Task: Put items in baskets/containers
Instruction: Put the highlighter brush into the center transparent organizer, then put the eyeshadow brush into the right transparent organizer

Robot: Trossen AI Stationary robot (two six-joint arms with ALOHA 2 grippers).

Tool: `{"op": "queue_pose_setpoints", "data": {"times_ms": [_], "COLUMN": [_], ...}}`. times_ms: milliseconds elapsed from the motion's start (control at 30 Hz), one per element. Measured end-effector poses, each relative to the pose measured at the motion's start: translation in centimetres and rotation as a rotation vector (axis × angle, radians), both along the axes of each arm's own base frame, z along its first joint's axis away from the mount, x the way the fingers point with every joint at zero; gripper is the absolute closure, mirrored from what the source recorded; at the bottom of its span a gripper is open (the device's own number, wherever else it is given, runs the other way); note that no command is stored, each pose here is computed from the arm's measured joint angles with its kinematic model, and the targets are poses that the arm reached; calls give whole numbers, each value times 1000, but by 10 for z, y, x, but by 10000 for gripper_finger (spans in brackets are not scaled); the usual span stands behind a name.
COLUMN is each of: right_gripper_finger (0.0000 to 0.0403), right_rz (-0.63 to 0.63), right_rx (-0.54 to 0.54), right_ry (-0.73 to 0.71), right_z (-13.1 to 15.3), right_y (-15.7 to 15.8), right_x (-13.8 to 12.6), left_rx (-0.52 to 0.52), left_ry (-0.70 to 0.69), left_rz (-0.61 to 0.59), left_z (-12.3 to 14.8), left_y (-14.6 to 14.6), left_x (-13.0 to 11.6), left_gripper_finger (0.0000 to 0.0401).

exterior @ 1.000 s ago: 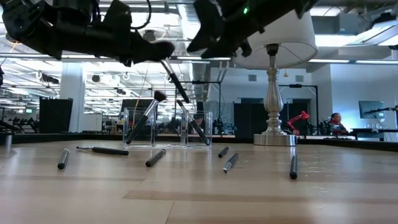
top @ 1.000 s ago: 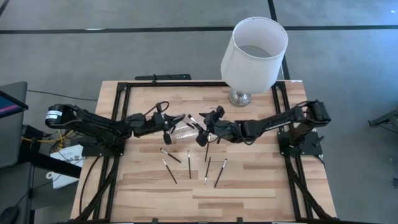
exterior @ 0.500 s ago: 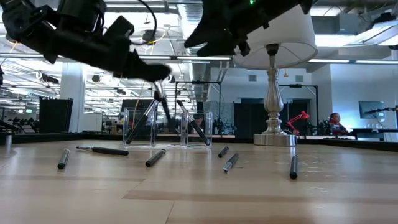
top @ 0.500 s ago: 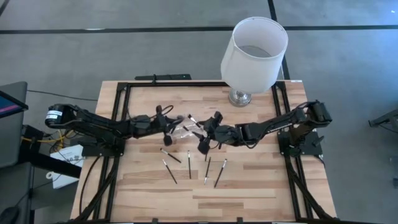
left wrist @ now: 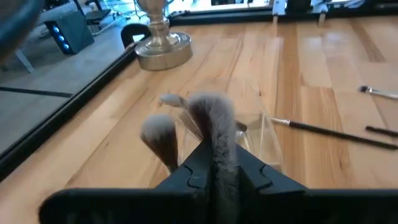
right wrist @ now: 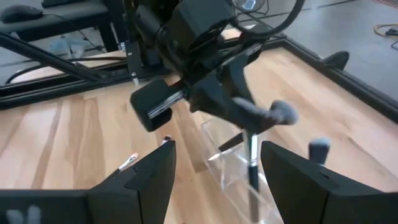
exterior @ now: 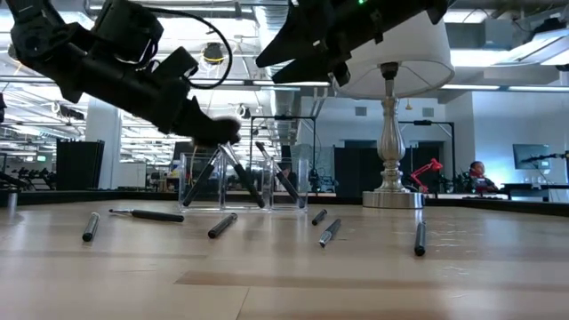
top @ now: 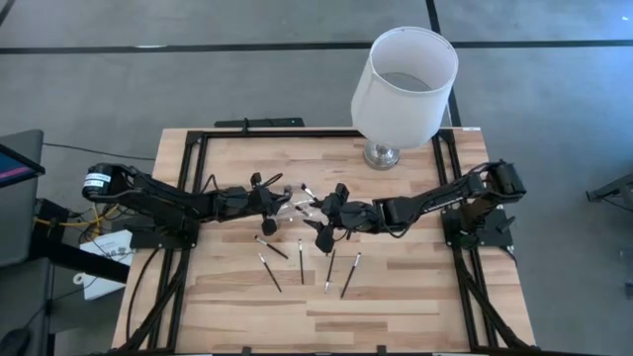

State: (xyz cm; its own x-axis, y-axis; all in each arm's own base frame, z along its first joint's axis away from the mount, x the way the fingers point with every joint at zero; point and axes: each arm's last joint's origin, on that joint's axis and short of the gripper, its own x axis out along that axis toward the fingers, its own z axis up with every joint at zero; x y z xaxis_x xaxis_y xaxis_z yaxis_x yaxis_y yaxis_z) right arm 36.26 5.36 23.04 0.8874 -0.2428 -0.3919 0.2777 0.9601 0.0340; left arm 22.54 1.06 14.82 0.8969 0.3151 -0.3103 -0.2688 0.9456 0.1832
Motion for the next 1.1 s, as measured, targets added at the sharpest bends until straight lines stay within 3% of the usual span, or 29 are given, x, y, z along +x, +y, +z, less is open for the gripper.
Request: {"op": "queue_pose_setpoints", "data": {"times_ms": [433, 667, 867, 1100], "right_gripper_finger": [178, 178, 178, 178], "right_rz": [-48, -324, -378, -520], "right_rx": [134, 257, 316, 356], "right_ry": [15, 136, 211, 304], "right_z": [-5, -40, -80, -82], "right_y": [11, 6, 11, 3], "right_x": [-4, -9, -1, -4], "left_rx": [42, 48, 48, 46], "left_ry": [-174, -268, -268, -263], "left_rz": [15, 14, 14, 14], "left_z": [36, 55, 55, 55], "left_y": [1, 0, 0, 0], "left_x": [-11, -20, -20, -20], "left_gripper_finger": [295, 268, 270, 272]}}
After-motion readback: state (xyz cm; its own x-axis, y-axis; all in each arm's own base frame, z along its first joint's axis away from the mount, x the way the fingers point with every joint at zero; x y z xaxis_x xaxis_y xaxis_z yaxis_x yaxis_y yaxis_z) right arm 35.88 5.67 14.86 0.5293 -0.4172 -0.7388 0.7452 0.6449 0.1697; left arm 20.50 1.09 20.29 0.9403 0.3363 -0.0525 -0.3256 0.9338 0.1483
